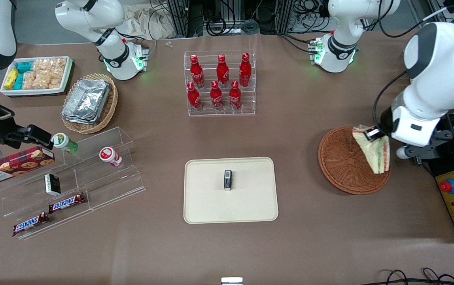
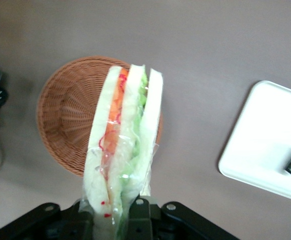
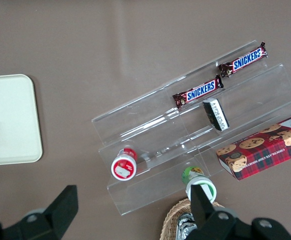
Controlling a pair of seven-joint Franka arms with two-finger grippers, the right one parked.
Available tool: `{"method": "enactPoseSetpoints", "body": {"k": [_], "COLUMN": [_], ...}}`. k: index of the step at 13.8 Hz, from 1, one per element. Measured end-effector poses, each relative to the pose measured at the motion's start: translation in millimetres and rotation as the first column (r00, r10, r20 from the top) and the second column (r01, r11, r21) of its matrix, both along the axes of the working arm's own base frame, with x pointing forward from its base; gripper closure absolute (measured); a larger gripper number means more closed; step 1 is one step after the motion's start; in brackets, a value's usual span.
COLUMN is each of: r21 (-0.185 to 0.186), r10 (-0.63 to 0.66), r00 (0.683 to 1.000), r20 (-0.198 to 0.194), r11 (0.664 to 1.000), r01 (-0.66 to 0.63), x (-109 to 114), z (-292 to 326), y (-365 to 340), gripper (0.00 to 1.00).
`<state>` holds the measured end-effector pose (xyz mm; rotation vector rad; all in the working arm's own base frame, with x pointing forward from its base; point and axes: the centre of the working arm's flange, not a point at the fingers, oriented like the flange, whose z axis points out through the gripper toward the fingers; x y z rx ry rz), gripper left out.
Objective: Place sandwich from basket to tray
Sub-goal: 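Carry the sandwich over the cream tray beside the black box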
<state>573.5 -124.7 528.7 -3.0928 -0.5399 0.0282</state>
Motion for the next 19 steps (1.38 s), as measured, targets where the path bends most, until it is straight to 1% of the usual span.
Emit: {"method": "enactPoseSetpoints", "body": {"k": [1,2,4,5,6,9,11,14,15,16,17,19], "r21": [-0.006,-0.01,-0.011,-0.014,-0.02,-0.049,-0.065,-0.095,-0.102,-0.1,-0.083,-0.014], "r10": [-0.045,-0.083,-0.112,-0.13,-0.146,-0.145,-0.152,-0.169,-0.173,-0.18,-0.197,-0.246], "r00": [0.999,0.996,0.993,0.99,0.988,0.989,0.988,0.986,0.985,0.983,0.98,0.969], "r20": [0.0,-0.009,-0.047,-0.058,-0.059,-0.038,-0.027,0.009,0.015,0.019,0.024,0.032], "r11": [0.999,0.996,0.994,0.992,0.989,0.989,0.986,0.981,0.98,0.978,0.977,0.969], "r01": [0.045,0.083,0.112,0.129,0.145,0.143,0.15,0.169,0.174,0.181,0.199,0.247], "x": [2.5,3.4,0.9,0.0,-0.4,4.7,10.4,12.8,13.2,14.7,16.5,20.0], "z": [-2.2,-10.0,-39.7,-58.9,-79.1,-143.5,-181.0,-225.4,-238.7,-252.2,-266.1,-289.5], "y": [-27.5,-59.5,-118.6,-146.4,-173.1,-226.4,-241.5,-264.6,-270.5,-273.7,-273.8,-269.2], "gripper": [0.83,0.83,0.83,0.83,0.83,0.82,0.82,0.82,0.82,0.81,0.81,0.81]}}
